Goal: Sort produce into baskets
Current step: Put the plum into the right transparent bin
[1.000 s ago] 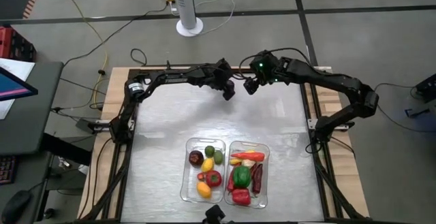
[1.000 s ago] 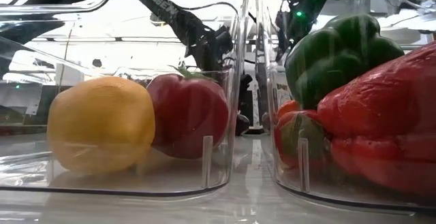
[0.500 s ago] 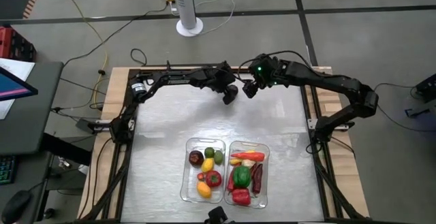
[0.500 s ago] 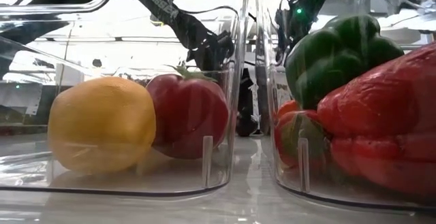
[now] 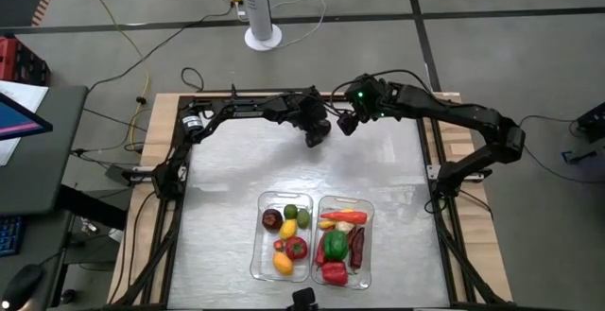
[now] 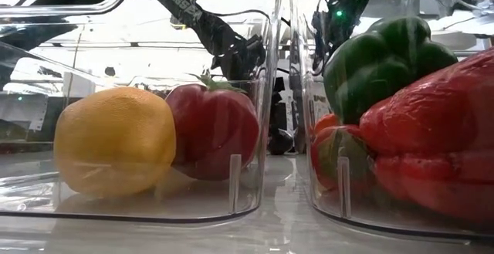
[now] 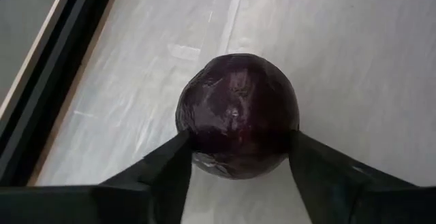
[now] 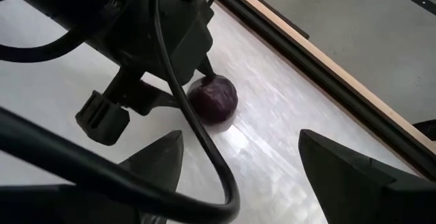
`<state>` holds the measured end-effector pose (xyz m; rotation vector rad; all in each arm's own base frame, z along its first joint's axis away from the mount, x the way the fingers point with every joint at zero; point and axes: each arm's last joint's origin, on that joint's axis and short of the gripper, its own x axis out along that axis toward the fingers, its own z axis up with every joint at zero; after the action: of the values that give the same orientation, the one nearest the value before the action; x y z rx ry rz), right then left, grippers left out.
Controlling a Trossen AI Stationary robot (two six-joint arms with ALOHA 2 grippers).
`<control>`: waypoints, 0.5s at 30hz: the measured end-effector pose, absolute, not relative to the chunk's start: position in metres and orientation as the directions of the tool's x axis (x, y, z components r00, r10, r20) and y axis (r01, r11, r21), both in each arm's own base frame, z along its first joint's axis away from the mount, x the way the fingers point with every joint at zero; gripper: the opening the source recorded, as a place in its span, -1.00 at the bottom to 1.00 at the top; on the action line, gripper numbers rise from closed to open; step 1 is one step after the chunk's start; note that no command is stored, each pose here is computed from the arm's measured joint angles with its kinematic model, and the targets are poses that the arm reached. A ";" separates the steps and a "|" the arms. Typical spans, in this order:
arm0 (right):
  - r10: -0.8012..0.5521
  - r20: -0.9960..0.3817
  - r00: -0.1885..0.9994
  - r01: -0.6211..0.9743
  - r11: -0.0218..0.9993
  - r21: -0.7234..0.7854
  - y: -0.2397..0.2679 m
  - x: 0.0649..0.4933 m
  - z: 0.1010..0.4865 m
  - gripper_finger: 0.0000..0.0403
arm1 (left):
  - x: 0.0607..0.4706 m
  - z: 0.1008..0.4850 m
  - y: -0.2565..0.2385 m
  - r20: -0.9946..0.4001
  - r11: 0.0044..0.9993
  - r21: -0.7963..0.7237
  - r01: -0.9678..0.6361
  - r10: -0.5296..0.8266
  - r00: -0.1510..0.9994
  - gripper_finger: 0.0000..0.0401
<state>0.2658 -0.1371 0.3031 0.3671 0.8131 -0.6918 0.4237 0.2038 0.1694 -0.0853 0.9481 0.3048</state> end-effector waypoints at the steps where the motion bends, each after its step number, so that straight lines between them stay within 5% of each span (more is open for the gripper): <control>1: -0.420 -0.765 0.488 0.688 0.724 0.041 -0.137 0.266 0.303 0.58 | 0.424 0.169 0.204 -0.810 0.956 0.066 -0.287 0.219 0.544 0.03; 7: -0.421 -0.765 0.488 0.687 0.726 0.038 -0.137 0.266 0.303 0.58 | 0.423 0.171 0.203 -0.811 0.958 0.066 -0.280 0.215 0.544 -0.25; 15: -0.435 -0.771 0.466 0.698 0.715 0.019 -0.146 0.259 0.304 0.58 | 0.427 0.183 0.186 -0.797 0.988 0.068 -0.135 0.135 0.589 -0.29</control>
<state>0.2585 -0.1455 0.3040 0.3565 0.8271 -0.7135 0.4273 0.1862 0.1832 0.0003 0.9276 0.1576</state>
